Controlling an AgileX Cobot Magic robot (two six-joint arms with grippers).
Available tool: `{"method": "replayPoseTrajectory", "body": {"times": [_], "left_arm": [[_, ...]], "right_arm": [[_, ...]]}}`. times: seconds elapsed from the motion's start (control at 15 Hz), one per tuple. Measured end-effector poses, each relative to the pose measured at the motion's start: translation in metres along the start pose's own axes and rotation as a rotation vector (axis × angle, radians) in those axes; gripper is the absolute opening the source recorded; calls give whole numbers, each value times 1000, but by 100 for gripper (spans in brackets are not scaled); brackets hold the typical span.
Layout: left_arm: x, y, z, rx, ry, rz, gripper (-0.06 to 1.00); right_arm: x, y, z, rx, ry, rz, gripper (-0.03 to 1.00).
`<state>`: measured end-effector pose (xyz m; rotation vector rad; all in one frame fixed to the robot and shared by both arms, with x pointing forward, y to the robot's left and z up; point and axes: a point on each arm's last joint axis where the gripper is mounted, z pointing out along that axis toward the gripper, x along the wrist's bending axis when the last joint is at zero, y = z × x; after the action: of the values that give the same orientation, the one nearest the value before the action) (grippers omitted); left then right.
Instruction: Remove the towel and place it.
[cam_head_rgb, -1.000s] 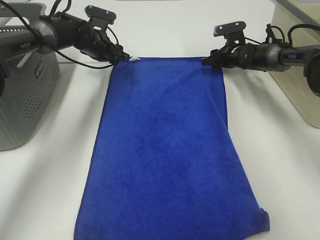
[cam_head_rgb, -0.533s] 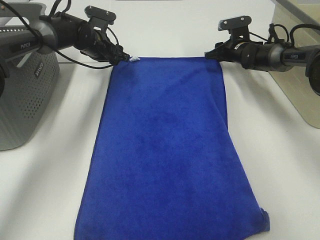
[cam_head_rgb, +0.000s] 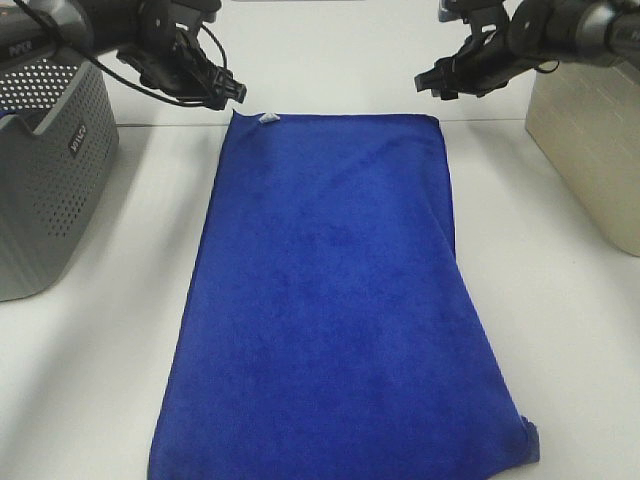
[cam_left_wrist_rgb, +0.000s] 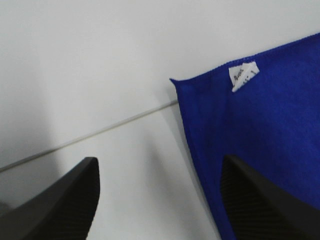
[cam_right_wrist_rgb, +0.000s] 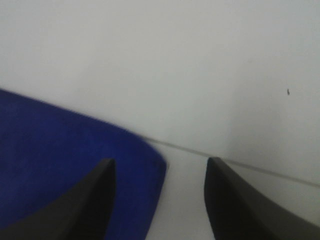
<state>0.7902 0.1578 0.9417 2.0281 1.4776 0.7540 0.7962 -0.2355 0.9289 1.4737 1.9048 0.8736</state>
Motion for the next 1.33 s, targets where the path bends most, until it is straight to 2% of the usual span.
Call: {"method": "replayPoseTrajectory", "body": {"times": [0.27, 0.4, 0.53, 0.6, 0.73, 0.8, 0.87, 1.0, 1.13, 1.27, 1.33], "left_arm": [[9, 14, -68, 220, -1, -43, 65], [15, 24, -113, 305, -7, -66, 66], [20, 38, -149, 256, -2, -107, 73], [23, 48, -173, 209, -1, -117, 78], [28, 55, -193, 169, 8, -114, 80], [37, 60, -210, 136, 18, -107, 80], [64, 62, -236, 99, 53, -136, 80], [109, 51, -274, 81, 126, -208, 80], [146, 28, -302, 106, 187, -259, 80], [160, 9, -327, 123, 199, -279, 80], [158, -1, -333, 142, 186, -282, 80]], "right_arm": [[13, 38, -90, 258, 148, 46, 55], [18, 58, -149, 349, 172, 130, 58], [18, 70, -193, 394, 151, 170, 70], [17, 77, -212, 371, 130, 169, 73], [16, 83, -226, 346, 119, 175, 75], [16, 87, -236, 324, 114, 182, 75], [10, 92, -251, 292, 109, 213, 75], [-16, 92, -276, 254, 68, 267, 75], [-43, 83, -300, 245, 5, 317, 75], [-46, 67, -321, 271, -32, 315, 75], [-42, 56, -332, 289, -34, 308, 75]]}}
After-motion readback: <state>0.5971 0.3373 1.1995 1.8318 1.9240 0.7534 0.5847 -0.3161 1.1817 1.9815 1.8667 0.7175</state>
